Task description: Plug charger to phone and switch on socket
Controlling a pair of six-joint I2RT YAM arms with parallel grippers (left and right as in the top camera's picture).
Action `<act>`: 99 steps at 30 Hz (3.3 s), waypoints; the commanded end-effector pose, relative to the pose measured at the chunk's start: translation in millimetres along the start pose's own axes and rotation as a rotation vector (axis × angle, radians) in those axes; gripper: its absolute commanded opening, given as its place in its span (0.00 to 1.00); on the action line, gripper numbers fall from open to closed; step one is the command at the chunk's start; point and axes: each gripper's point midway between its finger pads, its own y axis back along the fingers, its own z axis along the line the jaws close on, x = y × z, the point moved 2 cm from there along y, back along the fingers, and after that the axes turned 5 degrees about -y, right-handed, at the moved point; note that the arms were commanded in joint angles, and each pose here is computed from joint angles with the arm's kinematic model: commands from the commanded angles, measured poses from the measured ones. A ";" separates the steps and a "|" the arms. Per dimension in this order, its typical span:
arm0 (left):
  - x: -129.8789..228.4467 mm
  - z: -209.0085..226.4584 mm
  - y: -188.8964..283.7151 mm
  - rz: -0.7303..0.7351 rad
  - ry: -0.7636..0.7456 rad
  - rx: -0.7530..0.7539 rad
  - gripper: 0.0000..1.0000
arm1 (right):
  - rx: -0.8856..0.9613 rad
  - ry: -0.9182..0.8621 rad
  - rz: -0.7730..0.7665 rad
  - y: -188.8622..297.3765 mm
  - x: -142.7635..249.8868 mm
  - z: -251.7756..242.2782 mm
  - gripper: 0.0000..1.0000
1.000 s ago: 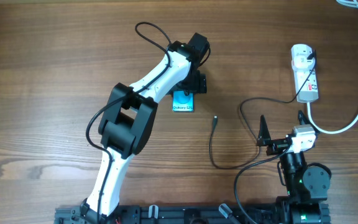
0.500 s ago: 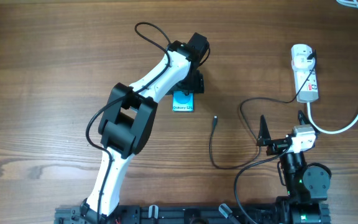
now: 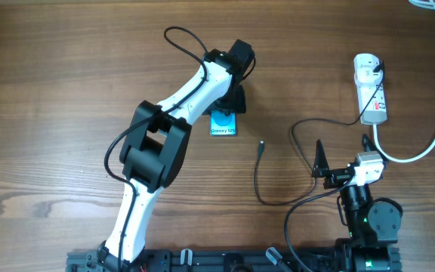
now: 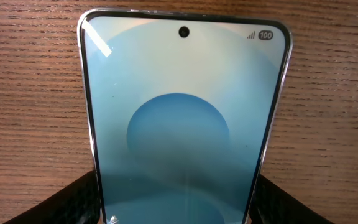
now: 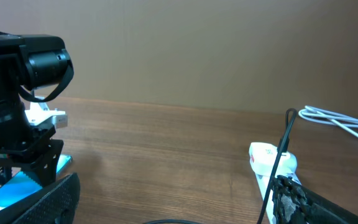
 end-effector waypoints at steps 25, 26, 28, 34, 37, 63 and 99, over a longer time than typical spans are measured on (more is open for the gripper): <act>49.7 -28.3 74.0 0.272 0.072 0.400 0.71 | 0.014 0.003 -0.008 0.4 -1.6 -2.4 1.00; 50.4 -32.8 79.5 0.303 0.086 0.469 0.70 | 0.014 0.003 -0.008 0.4 -1.6 -2.4 1.00; 47.1 -36.4 93.2 0.362 0.130 0.618 0.70 | 0.014 0.003 -0.008 0.4 -1.6 -2.4 1.00; 17.3 -10.3 131.6 0.424 0.252 0.971 0.70 | 0.014 0.003 -0.009 0.4 -1.7 -2.4 1.00; 5.0 6.0 143.6 0.422 0.300 1.072 0.70 | 0.014 0.003 -0.008 0.4 -1.6 -2.4 1.00; -28.9 74.7 206.6 0.441 0.477 1.532 0.69 | 0.014 0.003 -0.009 0.4 -1.7 -2.4 1.00; -22.0 74.7 207.8 0.519 0.556 1.515 0.69 | 0.014 0.003 -0.007 0.3 -1.2 -2.5 1.00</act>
